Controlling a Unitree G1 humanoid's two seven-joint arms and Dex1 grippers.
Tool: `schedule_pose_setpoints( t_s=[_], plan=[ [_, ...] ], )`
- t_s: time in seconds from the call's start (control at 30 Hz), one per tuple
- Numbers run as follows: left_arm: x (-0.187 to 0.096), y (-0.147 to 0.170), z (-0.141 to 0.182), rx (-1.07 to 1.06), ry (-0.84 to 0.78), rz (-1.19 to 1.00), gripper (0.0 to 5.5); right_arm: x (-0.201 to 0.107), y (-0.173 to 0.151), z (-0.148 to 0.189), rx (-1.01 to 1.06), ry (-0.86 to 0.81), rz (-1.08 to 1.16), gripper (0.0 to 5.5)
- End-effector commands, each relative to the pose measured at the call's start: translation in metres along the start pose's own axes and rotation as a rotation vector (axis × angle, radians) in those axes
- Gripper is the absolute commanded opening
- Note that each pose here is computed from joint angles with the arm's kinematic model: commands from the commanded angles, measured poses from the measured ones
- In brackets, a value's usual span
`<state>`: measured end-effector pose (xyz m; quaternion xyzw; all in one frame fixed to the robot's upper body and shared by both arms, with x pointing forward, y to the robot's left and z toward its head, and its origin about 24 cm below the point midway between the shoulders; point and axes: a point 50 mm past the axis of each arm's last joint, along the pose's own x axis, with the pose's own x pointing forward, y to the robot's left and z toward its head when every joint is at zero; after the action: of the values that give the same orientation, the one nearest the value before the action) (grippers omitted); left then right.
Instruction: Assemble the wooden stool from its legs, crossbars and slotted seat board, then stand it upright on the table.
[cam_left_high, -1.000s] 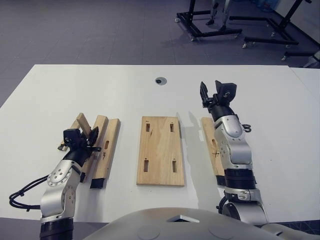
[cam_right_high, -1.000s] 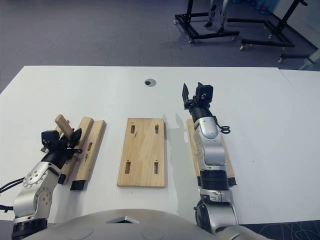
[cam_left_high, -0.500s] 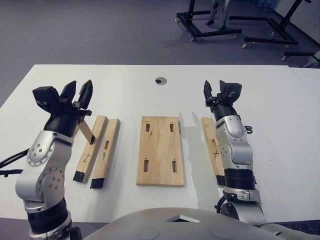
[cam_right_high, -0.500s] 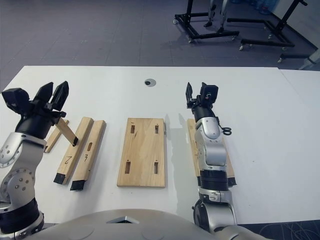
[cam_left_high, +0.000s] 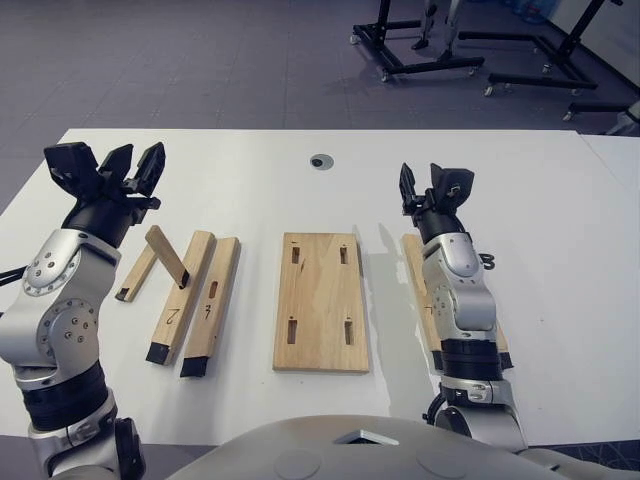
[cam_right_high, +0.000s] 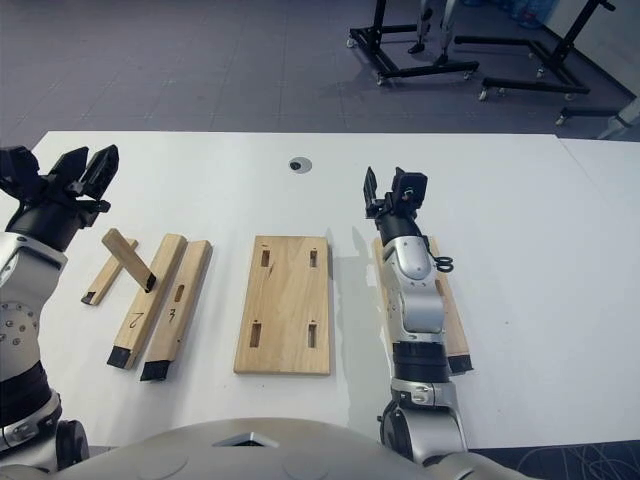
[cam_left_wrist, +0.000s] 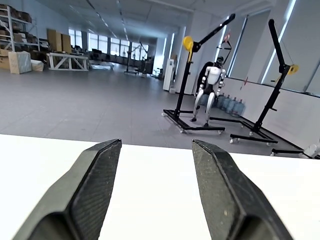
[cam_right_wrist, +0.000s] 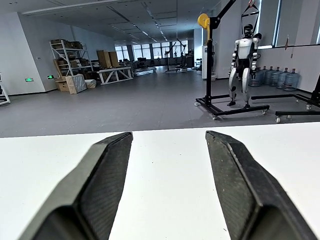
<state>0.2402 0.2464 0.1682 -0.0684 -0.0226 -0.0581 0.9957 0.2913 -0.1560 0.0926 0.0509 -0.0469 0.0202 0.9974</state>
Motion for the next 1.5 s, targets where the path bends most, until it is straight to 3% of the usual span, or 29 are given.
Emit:
schedule_pose_setpoints(
  t_s=[0.03, 0.3, 0.37, 0.5, 0.57, 0.8, 0.97, 1.23, 1.33, 1.43, 1.5],
  plan=[
    [0.006, -0.002, -0.002, 0.014, 0.024, -0.018, 2.56, -0.001, 0.002, -0.003, 0.003, 0.006, -0.005, 2.69],
    [0.007, -0.004, -0.009, 0.030, 0.056, -0.003, 2.56, -0.002, -0.001, -0.003, -0.020, 0.008, -0.001, 2.69],
    [0.003, -0.003, -0.027, 0.038, 0.129, 0.002, 2.56, -0.002, 0.000, -0.003, -0.019, 0.010, 0.003, 2.69],
    [-0.012, 0.008, -0.097, 0.023, 0.339, 0.047, 2.56, 0.000, 0.002, 0.000, -0.020, 0.020, 0.032, 2.69],
    [-0.018, 0.015, -0.104, 0.022, 0.344, 0.071, 2.56, 0.001, -0.003, 0.004, -0.023, 0.015, 0.032, 2.69],
    [-0.003, 0.011, -0.072, 0.014, 0.200, 0.063, 2.56, 0.002, -0.005, 0.006, -0.020, 0.015, 0.019, 2.69],
    [0.008, -0.011, -0.023, 0.001, 0.042, 0.021, 2.56, -0.001, -0.009, 0.005, -0.020, 0.017, 0.002, 2.69],
    [-0.004, -0.020, 0.014, 0.035, -0.066, 0.025, 2.56, -0.010, -0.015, -0.002, -0.038, 0.045, -0.009, 2.69],
    [-0.015, 0.009, 0.016, 0.085, -0.076, 0.162, 2.56, -0.015, -0.020, -0.004, -0.051, 0.067, -0.011, 2.69],
    [-0.035, 0.047, -0.001, 0.083, -0.001, 0.357, 2.56, -0.020, -0.019, -0.005, -0.053, 0.085, -0.002, 2.69],
    [-0.044, 0.054, -0.015, 0.090, 0.047, 0.381, 2.56, -0.024, -0.018, -0.007, -0.050, 0.097, -0.008, 2.69]
  ],
)
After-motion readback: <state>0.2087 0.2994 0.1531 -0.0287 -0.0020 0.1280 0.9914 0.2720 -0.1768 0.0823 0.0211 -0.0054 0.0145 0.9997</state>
